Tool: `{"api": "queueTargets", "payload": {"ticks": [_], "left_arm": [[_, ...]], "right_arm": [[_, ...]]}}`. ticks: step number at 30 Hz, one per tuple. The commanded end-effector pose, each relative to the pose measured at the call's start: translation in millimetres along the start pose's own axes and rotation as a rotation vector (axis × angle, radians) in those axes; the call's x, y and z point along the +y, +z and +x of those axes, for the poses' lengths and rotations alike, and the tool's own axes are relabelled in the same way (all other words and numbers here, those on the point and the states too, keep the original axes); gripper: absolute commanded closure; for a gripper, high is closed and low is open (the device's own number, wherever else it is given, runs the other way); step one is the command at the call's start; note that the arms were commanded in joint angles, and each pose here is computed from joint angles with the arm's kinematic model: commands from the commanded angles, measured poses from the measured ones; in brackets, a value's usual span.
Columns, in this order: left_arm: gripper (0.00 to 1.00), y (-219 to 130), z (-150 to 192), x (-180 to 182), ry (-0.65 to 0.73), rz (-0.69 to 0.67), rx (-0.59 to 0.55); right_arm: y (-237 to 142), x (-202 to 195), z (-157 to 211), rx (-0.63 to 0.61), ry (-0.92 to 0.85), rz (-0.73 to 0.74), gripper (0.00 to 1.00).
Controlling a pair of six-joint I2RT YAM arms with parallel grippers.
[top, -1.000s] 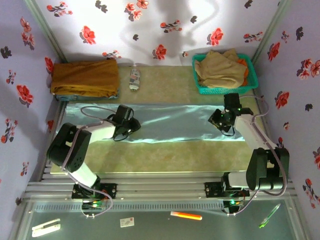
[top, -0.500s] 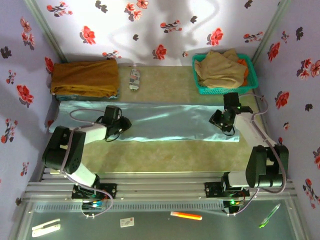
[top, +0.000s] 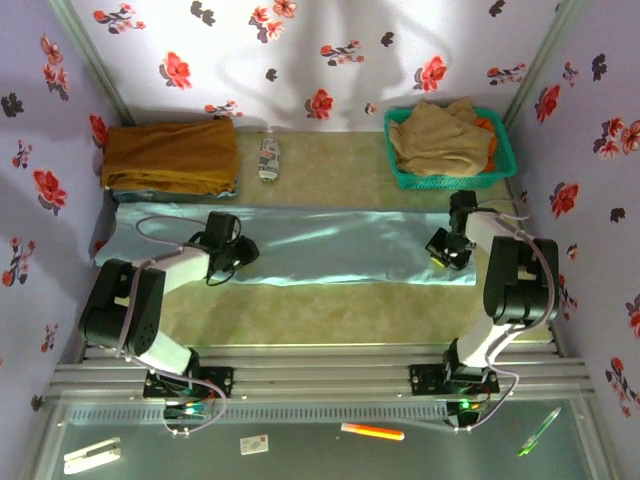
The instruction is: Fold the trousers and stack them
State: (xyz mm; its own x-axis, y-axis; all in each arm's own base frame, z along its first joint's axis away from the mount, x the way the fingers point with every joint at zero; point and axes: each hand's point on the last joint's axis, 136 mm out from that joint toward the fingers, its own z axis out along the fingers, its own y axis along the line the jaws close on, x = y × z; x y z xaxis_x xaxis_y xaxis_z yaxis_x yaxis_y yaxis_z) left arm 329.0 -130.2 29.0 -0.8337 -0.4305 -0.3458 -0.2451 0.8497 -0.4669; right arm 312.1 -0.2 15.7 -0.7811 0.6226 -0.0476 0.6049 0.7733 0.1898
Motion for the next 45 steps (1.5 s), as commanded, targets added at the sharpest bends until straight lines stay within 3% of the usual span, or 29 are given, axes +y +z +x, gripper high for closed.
{"api": "queueTargets", "payload": {"ticks": [1, 3, 5, 7, 10, 13, 18, 22, 27, 30, 34, 39, 41, 43, 45], "left_arm": [[0.76, -4, 10, 16, -0.003, -0.035, 0.028], [0.75, -4, 11, 13, -0.013, -0.013, 0.035], [0.73, -6, 10, 7, -0.016, 0.013, 0.040], [0.65, -10, 8, -2, -0.021, 0.050, 0.044], [0.52, -20, 5, -16, -0.013, 0.099, 0.047], [0.41, -34, 1, -24, 0.013, 0.119, 0.030], [0.34, -52, -4, -31, 0.039, 0.143, 0.006], [0.33, -54, -4, -32, 0.035, 0.150, 0.011], [0.33, -53, 0, -31, 0.020, 0.158, 0.028], [0.32, -50, 4, -27, 0.003, 0.149, 0.044], [0.31, -50, 4, -27, 0.001, 0.152, 0.060], [0.30, -58, 1, -24, -0.016, 0.170, 0.032], [0.30, -62, -2, -18, -0.033, 0.164, 0.019], [0.30, -67, -4, -16, -0.044, 0.172, 0.012], [0.30, -73, -8, -16, -0.042, 0.176, 0.000]], "right_arm": [[6, -6, -7, 0.022, 0.030, -0.003, 0.98], [-11, 0, -15, -0.014, 0.019, -0.023, 0.95], [-39, 0, -33, -0.107, 0.013, 0.005, 0.86], [-67, -6, -52, -0.196, 0.030, 0.045, 0.71], [-89, -14, -80, -0.263, 0.054, 0.072, 0.63], [-90, -20, -102, -0.253, 0.074, 0.089, 0.53], [-69, -12, -122, -0.158, 0.007, 0.099, 0.49], [-49, -16, -113, -0.082, 0.002, 0.114, 0.46], [-33, -30, -74, -0.032, 0.026, 0.117, 0.23], [-31, -43, -55, -0.037, 0.021, 0.136, 0.16], [-17, -45, -41, 0.036, 0.022, 0.132, 0.17], [2, -21, -35, 0.113, 0.007, 0.012, 0.29], [3, -21, -35, 0.115, 0.006, 0.014, 0.42], [4, -22, -36, 0.116, 0.013, 0.019, 0.63], [2, -20, -37, 0.112, 0.018, 0.008, 0.77]]}}
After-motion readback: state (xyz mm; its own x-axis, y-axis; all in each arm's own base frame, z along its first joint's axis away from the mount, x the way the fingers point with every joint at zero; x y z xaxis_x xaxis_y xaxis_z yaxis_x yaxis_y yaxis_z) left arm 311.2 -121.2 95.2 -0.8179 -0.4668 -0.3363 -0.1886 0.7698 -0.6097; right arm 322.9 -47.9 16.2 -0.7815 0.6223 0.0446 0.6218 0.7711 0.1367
